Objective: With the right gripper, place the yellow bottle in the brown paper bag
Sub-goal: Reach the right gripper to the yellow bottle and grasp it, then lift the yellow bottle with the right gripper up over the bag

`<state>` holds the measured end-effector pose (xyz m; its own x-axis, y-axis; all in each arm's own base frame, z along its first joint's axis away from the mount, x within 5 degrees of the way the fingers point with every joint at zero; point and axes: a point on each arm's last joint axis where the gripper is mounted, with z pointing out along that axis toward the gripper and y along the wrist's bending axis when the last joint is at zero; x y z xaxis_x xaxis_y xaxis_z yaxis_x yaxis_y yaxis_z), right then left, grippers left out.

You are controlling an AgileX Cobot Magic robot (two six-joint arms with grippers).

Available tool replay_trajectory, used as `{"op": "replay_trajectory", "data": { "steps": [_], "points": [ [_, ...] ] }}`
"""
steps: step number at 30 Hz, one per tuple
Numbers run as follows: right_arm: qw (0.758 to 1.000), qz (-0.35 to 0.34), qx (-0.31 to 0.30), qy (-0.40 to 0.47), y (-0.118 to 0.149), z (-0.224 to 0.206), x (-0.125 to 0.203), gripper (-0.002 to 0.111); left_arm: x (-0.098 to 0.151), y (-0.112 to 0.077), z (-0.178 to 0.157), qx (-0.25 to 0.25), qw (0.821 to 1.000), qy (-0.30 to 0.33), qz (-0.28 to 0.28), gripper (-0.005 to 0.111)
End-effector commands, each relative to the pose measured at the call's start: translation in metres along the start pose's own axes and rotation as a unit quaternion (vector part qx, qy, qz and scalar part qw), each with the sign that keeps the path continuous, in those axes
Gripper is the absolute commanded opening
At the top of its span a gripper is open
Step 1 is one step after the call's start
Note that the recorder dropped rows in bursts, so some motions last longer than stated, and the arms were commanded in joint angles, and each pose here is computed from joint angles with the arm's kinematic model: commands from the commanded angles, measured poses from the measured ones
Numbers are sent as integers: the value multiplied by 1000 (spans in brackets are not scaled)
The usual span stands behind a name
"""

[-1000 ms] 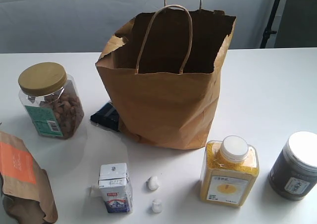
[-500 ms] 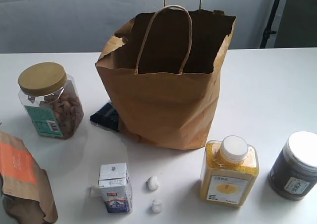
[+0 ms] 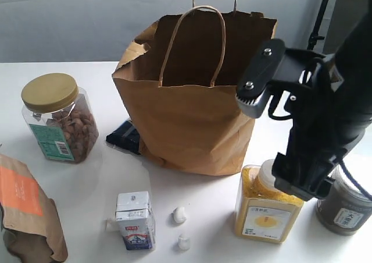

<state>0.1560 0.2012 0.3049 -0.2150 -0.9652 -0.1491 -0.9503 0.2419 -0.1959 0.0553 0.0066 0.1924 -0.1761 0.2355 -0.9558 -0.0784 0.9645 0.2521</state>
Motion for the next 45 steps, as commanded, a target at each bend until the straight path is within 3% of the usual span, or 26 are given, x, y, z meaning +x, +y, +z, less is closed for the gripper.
{"op": "replay_trajectory", "data": {
  "steps": [1,10,18,20,22,26,29,35,39,45],
  "points": [
    [1000,-25,-13,6,0,17,-13,90,0,0,0,2,1000,-4,-1,0],
    [997,-36,-61,25,3,55,-30,90,0,0,0,2,1000,-4,-1,0],
    [993,-41,-90,61,11,87,-21,85,0,0,0,2,1000,-4,-1,0],
    [993,-35,-91,63,10,90,-18,75,0,0,0,2,1000,-4,-1,0],
    [994,-21,-88,60,8,91,-18,54,0,0,0,2,1000,-4,-1,0],
    [994,-14,-87,62,9,92,-16,0,0,0,0,2,1000,-4,-1,0],
    [995,-1,-93,42,12,87,-14,0,0,0,0,2,1000,-4,-1,0],
    [990,71,-58,-105,24,57,12,0,0,0,0,2,1000,-4,-1,0],
    [959,137,-11,-247,30,30,37,0,0,0,0,2,1000,-4,-1,0],
    [919,170,13,-357,43,-15,80,0,0,0,0,2,1000,-4,-1,0]
  ]
}}
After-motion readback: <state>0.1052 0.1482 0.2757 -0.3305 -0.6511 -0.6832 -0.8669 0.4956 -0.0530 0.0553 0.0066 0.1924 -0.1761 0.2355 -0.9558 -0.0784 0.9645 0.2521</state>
